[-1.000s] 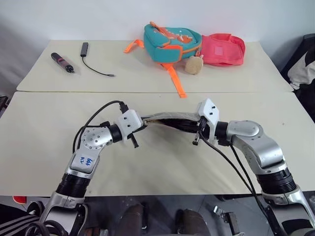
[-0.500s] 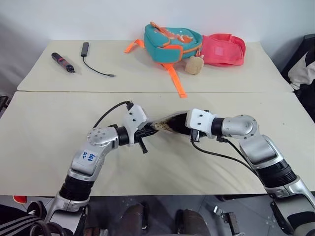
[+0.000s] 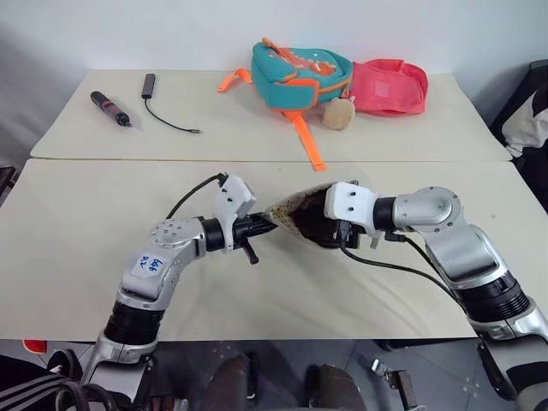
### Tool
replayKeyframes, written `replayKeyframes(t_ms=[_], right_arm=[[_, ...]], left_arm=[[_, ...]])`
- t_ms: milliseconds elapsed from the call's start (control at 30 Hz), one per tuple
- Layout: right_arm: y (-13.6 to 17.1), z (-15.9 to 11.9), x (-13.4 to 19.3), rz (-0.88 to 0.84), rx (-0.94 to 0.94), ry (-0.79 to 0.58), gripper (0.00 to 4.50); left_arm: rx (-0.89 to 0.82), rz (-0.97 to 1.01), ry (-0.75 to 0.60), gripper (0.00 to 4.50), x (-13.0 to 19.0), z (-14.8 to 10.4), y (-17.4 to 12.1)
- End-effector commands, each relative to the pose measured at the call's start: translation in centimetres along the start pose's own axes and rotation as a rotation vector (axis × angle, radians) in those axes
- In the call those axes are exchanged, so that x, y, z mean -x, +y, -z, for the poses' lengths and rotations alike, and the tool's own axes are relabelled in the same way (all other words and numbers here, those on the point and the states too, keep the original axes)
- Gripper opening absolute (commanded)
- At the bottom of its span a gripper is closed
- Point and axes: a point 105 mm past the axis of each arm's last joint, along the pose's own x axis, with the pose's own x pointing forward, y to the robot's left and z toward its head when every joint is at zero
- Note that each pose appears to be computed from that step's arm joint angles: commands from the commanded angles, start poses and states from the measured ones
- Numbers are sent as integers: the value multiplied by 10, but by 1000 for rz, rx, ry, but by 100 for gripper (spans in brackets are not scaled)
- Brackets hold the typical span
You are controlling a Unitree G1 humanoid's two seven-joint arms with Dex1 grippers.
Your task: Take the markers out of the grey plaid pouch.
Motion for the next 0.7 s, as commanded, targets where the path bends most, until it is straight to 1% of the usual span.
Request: replayKeyframes(t_ms=[33,67,167,267,333,400,500,533,633,667,700], right_arm=[[-6,-9,6,36,56,-15,285],[-6,-9,5,41,73,-9,254],[-3,-12,2,17,91,-14,254],[0,-10,-1,-21,97,4,254],[2,-10,-2,-48,105,19,254],[2,-9,-1,-83,110,47,254],[2,-17,13,-149,114,84,254],[-1,-24,19,-160,78,66,254],[2,-19,29,-218,75,130,254],[3,-17,29,-225,69,141,254],[5,-11,28,-233,82,169,254]], left_arm=[[11,22,-77,0,3,-18,-4],[44,25,-90,0,3,-19,-4],[169,62,-96,0,5,-16,-8],[279,128,-63,0,5,-9,-20],[283,161,-51,0,4,-7,-26],[336,172,-33,0,2,-3,-29],[448,254,-39,0,4,-7,-41],[490,261,-54,0,5,-11,-41],[552,279,-56,0,6,-13,-42],[552,283,-39,0,7,-10,-44],[544,272,3,0,6,-3,-45]])
